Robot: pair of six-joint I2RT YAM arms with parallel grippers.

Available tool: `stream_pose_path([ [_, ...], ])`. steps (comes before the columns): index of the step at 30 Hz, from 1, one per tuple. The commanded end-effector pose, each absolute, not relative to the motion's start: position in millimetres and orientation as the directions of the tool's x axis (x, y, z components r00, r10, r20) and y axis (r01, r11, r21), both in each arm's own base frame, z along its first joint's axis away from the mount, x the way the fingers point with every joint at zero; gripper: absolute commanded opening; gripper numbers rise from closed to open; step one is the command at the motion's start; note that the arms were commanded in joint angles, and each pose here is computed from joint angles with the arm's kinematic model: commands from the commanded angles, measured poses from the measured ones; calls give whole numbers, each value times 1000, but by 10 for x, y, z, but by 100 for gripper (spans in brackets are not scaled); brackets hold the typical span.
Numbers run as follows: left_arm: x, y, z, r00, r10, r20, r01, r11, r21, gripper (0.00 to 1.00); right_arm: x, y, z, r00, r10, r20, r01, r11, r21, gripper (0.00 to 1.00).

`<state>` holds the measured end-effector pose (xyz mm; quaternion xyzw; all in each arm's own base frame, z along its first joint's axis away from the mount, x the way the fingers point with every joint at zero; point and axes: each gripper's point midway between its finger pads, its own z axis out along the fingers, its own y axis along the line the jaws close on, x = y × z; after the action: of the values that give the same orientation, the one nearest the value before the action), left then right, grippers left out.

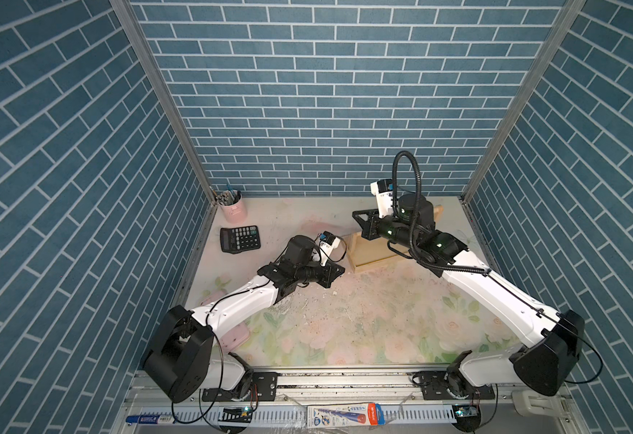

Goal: Take the necklace off the jewelry display stand
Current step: Place the necklace at the center of the board.

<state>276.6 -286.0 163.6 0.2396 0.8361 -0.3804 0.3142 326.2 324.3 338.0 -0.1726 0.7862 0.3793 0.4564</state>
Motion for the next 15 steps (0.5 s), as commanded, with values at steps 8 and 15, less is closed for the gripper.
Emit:
stream_pose_path([
  [8, 2622, -2387, 1203, -769, 76, -634, 512, 667, -541, 0, 3394, 3716, 2946, -594, 40, -804, -609, 630, 482, 0],
  [15, 2583, -2317, 973, -755, 129, -643, 542, 674, -502, 0, 3494, 4056, 2648, -636, -8, -772, -612, 614, 499, 0],
])
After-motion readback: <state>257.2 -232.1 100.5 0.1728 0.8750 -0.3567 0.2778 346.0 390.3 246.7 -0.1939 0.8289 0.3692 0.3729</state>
